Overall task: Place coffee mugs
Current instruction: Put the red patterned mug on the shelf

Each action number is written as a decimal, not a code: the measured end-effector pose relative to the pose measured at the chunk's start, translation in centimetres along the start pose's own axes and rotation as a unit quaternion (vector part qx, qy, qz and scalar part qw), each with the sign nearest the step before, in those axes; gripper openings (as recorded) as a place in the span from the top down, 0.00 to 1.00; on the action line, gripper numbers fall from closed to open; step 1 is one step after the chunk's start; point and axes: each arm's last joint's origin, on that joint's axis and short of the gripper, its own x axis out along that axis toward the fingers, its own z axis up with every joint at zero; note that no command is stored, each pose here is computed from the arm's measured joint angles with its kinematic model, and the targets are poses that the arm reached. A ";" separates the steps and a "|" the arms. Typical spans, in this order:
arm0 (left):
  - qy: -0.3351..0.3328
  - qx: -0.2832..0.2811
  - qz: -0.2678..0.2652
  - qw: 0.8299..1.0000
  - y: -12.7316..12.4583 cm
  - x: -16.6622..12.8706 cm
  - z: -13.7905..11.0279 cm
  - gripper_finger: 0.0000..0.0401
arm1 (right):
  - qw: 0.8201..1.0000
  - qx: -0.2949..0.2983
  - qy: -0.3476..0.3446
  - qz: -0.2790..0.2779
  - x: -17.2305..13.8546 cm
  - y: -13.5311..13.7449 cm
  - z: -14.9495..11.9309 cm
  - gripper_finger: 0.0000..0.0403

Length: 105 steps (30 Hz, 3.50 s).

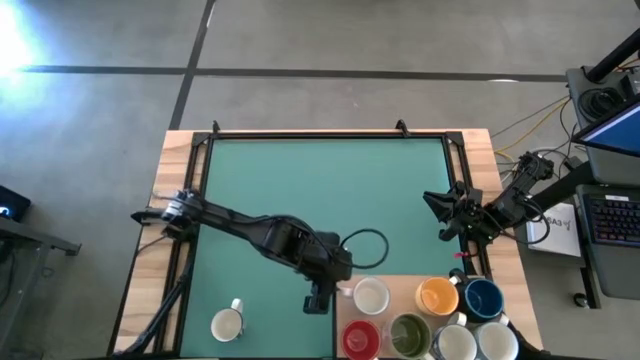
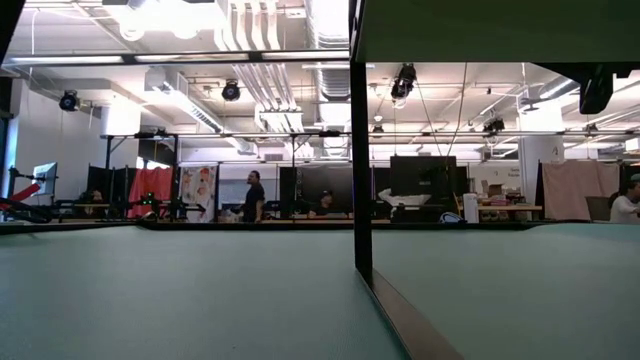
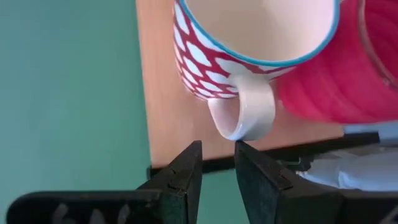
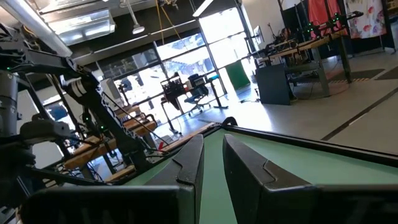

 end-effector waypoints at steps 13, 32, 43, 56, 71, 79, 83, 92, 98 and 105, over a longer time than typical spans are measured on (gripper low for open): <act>-0.033 0.014 -0.030 0.999 -0.3 1.7 0.9 0.81 | 1.000 0.000 0.000 0.000 0.0 0.0 0.0 0.88; -0.105 0.066 -0.036 0.992 -0.4 0.0 2.6 0.81 | 1.000 0.000 0.000 0.000 0.0 0.0 0.0 0.88; -0.122 0.101 -0.044 0.986 -1.6 -0.6 3.0 0.81 | 1.000 0.000 0.000 0.000 0.0 0.0 0.0 0.88; -0.155 0.099 -0.053 0.982 -1.6 1.2 3.0 0.81 | 1.000 0.000 0.000 0.000 0.0 0.0 0.0 0.88; -0.175 0.112 -0.012 0.978 -1.6 -0.4 3.6 0.81 | 1.000 0.000 0.000 0.000 0.0 0.0 0.0 0.88; -0.151 0.049 -0.017 0.987 -1.4 1.0 3.2 0.81 | 1.000 0.000 0.000 0.000 0.0 0.0 0.0 0.88; -0.139 0.023 -0.017 0.990 -1.3 1.4 3.1 0.81 | 1.000 0.000 0.000 0.000 0.0 0.0 0.0 0.88; -0.149 0.005 -0.015 0.989 -1.0 3.1 3.4 0.81 | 1.000 0.000 0.000 0.000 0.0 0.0 0.0 0.88; -0.179 0.005 -0.022 0.984 -0.9 4.5 4.1 0.81 | 1.000 0.000 0.000 0.000 0.0 0.0 0.0 0.88; -0.190 0.000 -0.015 0.982 -0.2 4.5 4.4 0.81 | 1.000 0.000 0.000 0.000 0.0 0.0 0.0 0.88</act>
